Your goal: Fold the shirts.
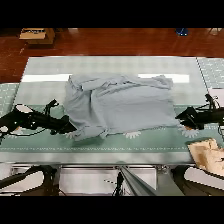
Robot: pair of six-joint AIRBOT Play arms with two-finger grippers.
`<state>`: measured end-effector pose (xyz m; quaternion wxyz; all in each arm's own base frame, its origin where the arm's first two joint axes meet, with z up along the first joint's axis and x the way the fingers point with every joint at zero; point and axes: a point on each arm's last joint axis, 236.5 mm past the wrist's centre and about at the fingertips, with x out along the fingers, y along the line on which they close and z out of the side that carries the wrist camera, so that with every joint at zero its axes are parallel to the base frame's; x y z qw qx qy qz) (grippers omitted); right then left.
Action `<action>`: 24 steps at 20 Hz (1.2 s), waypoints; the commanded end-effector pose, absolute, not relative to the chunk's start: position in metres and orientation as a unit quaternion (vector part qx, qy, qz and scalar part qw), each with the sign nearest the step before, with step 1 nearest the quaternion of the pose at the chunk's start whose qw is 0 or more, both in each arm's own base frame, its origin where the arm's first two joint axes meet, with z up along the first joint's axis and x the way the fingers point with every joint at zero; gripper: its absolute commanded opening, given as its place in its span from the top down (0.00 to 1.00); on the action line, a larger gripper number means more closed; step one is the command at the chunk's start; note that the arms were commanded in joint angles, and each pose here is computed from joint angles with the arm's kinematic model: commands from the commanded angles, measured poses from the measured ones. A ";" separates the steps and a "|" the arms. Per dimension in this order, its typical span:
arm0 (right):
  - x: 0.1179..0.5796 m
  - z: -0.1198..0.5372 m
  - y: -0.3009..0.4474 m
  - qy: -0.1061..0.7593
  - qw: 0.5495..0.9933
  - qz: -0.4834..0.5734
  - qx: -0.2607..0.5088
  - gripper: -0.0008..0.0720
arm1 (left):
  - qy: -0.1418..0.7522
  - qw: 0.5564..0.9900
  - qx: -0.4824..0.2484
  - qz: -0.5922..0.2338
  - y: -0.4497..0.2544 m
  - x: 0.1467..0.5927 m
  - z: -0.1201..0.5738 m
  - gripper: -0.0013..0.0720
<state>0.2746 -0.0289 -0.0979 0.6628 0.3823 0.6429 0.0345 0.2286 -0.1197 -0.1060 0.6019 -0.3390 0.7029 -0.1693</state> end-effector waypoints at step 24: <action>0.169 0.538 -0.023 -0.082 0.991 -0.108 -0.015 0.95 | -0.095 0.995 0.017 -0.031 -0.040 0.133 0.558 0.95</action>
